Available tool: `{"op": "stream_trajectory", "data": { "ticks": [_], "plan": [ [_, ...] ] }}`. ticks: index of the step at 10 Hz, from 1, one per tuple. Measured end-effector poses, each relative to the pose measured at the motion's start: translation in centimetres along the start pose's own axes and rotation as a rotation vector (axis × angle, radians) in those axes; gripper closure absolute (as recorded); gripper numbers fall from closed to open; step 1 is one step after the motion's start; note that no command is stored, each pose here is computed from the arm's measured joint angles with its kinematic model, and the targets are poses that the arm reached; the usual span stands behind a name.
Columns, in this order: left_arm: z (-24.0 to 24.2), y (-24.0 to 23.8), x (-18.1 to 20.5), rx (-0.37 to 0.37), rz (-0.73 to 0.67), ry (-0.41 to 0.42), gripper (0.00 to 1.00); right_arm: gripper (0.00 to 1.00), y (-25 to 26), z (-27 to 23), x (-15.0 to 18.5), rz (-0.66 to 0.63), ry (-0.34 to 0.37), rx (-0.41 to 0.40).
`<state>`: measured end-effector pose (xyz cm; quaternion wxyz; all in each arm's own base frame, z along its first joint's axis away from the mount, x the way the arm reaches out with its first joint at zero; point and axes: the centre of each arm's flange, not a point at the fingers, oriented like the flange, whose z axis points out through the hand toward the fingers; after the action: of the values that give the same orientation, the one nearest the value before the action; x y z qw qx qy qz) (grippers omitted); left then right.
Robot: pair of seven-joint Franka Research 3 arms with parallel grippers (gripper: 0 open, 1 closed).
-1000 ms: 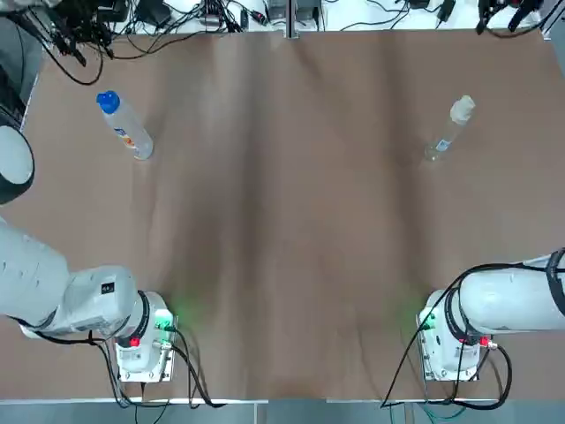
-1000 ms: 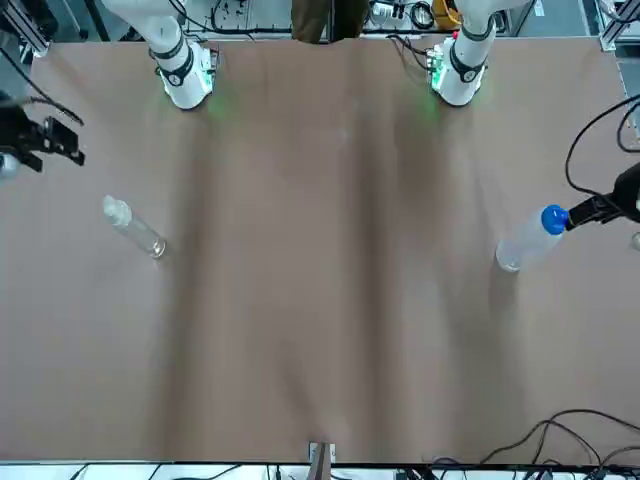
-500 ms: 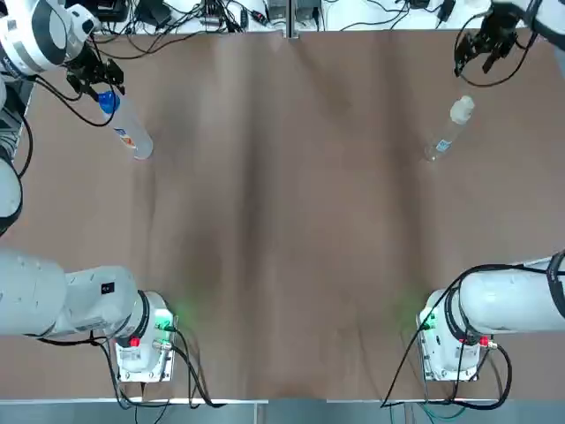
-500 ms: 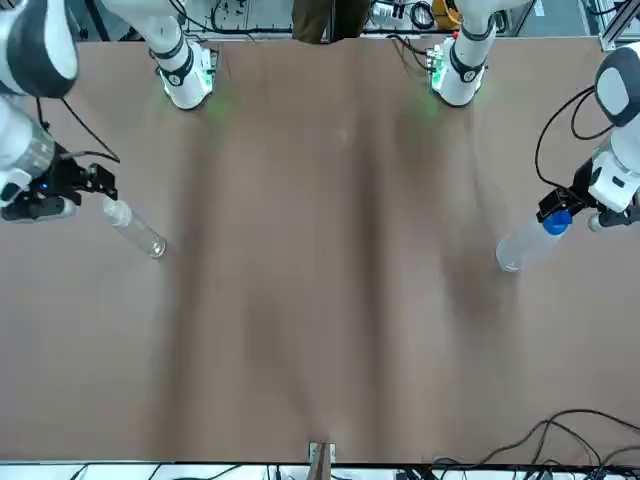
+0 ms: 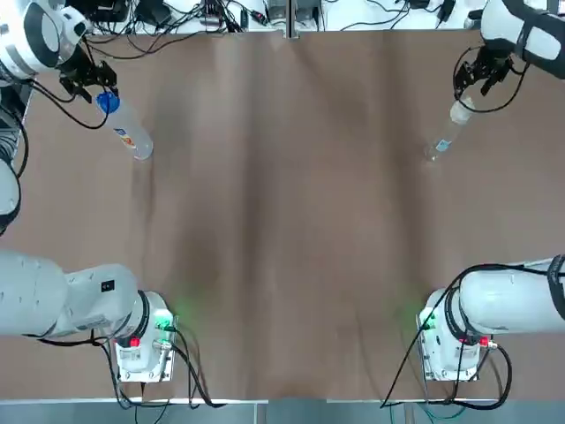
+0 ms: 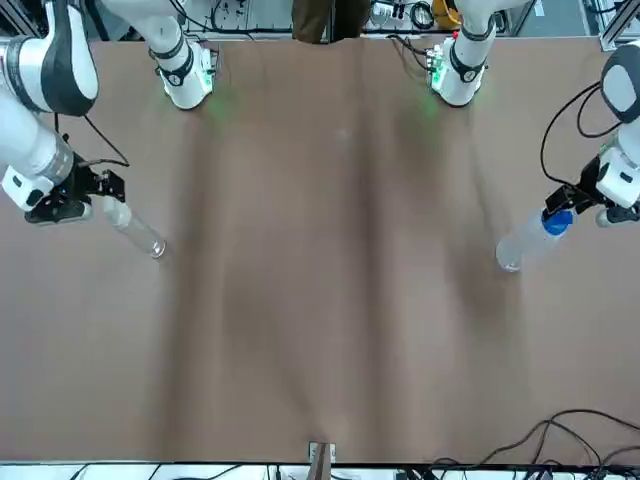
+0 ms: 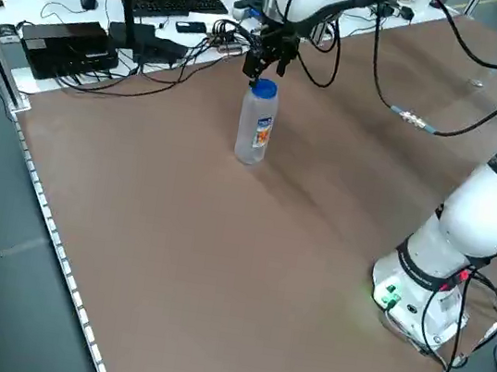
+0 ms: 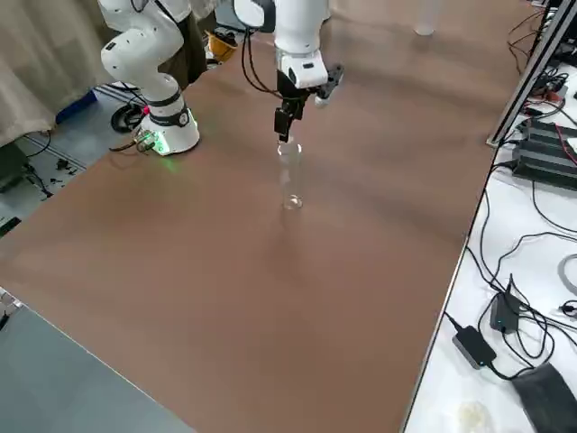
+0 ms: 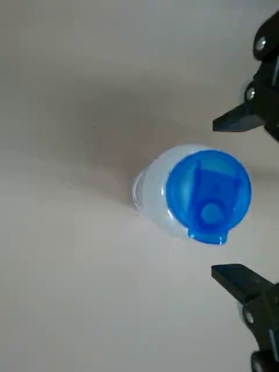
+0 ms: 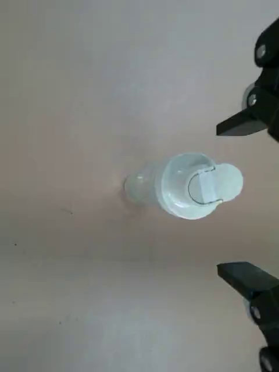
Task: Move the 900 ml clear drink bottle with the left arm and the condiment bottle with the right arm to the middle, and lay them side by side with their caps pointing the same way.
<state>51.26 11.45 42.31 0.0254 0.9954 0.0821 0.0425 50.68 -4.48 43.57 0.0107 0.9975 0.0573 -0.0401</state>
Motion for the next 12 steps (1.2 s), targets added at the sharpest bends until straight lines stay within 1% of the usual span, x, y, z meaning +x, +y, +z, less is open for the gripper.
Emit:
{"op": "stream_trajectory", "data": {
  "ticks": [2, 4, 6, 8, 9, 10, 12],
  "plan": [
    [0.8, -0.2, 0.3, 0.003, -0.002, 0.009, 0.0, 0.04, 1.1, 1.0, -0.4, -0.006, 0.001, 0.002],
    [1.9, 0.1, 0.6, 0.004, 0.004, 0.01, 0.0, 0.06, 1.2, 2.0, -0.8, -0.008, -0.005, 0.004],
    [2.3, 0.2, 0.7, 0.004, 0.007, 0.004, 0.0, 0.09, 1.1, 2.6, -0.9, -0.01, -0.011, 0.006],
    [2.4, 0.4, 0.7, 0.004, 0.01, 0.004, 0.0, 0.13, 1.1, 2.5, -0.8, -0.013, 0.003, 0.002],
    [2.4, 0.4, 0.7, 0.004, 0.01, 0.003, 0.0, 0.19, 1.0, 2.5, -0.8, -0.016, 0.006, 0.002],
    [2.4, 0.4, 0.7, 0.004, 0.013, 0.003, 0.0, 0.28, 1.0, 2.5, -0.7, -0.017, 0.012, 0.0],
    [2.4, 0.4, 0.7, 0.004, 0.021, 0.002, 0.0, 0.48, 1.0, 2.8, -0.5, -0.019, 0.02, -0.002]
  ]
}}
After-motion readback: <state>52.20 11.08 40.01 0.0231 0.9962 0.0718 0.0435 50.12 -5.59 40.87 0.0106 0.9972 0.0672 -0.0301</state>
